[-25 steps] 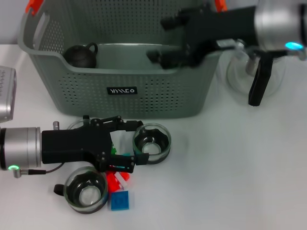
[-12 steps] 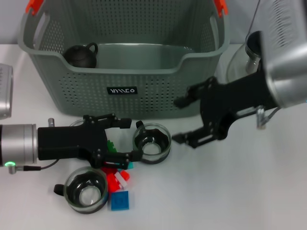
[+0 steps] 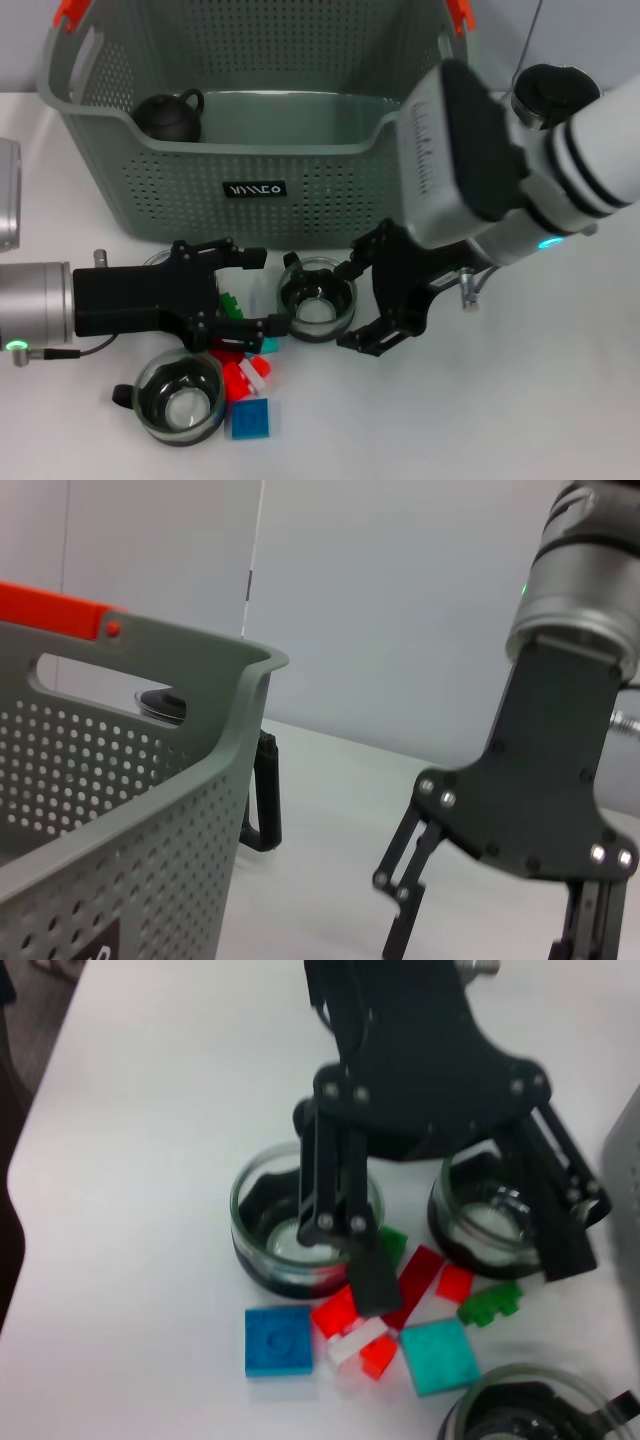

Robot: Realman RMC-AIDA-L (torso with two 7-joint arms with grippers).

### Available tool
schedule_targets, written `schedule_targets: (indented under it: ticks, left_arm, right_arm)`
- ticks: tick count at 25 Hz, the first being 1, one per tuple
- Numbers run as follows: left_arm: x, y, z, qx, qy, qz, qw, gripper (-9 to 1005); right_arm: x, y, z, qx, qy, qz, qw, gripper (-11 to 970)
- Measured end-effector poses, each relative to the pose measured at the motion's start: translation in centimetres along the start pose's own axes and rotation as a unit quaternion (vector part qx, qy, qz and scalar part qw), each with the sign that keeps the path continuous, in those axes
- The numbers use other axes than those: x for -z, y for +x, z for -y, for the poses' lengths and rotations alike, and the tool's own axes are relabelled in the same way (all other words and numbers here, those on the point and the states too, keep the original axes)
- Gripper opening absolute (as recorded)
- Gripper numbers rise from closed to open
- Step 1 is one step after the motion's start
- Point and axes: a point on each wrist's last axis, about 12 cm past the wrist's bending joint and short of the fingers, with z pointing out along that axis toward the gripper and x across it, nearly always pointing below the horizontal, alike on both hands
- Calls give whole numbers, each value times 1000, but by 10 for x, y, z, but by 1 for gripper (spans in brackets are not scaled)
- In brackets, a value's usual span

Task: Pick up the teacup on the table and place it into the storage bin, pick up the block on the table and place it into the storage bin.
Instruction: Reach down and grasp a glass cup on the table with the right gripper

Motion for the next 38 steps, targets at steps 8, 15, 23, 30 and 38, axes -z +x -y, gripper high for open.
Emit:
schedule_targets:
  ticks: [8, 15, 23, 30, 38]
  left_arm:
    - [2, 2, 1, 3, -4, 1, 1000, 901]
    - [2, 2, 0, 3, -5, 2, 1000, 901]
    - [3, 3, 2, 5, -5, 2, 1000, 900]
    - [2, 4, 3, 7, -4, 2, 1000, 899]
    - [2, 7, 4, 11, -5, 3, 1000, 898]
  right_arm:
    - [-32, -4, 3, 12, -3, -37, 999, 791]
    - [-57, -5, 0, 37, 19, -54, 998, 790]
    - [-71, 2, -5, 36, 16, -72, 997, 778]
    - [-75, 3, -8, 28, 11, -78, 996, 749]
    - [-72, 0, -10, 13, 5, -81, 997, 684]
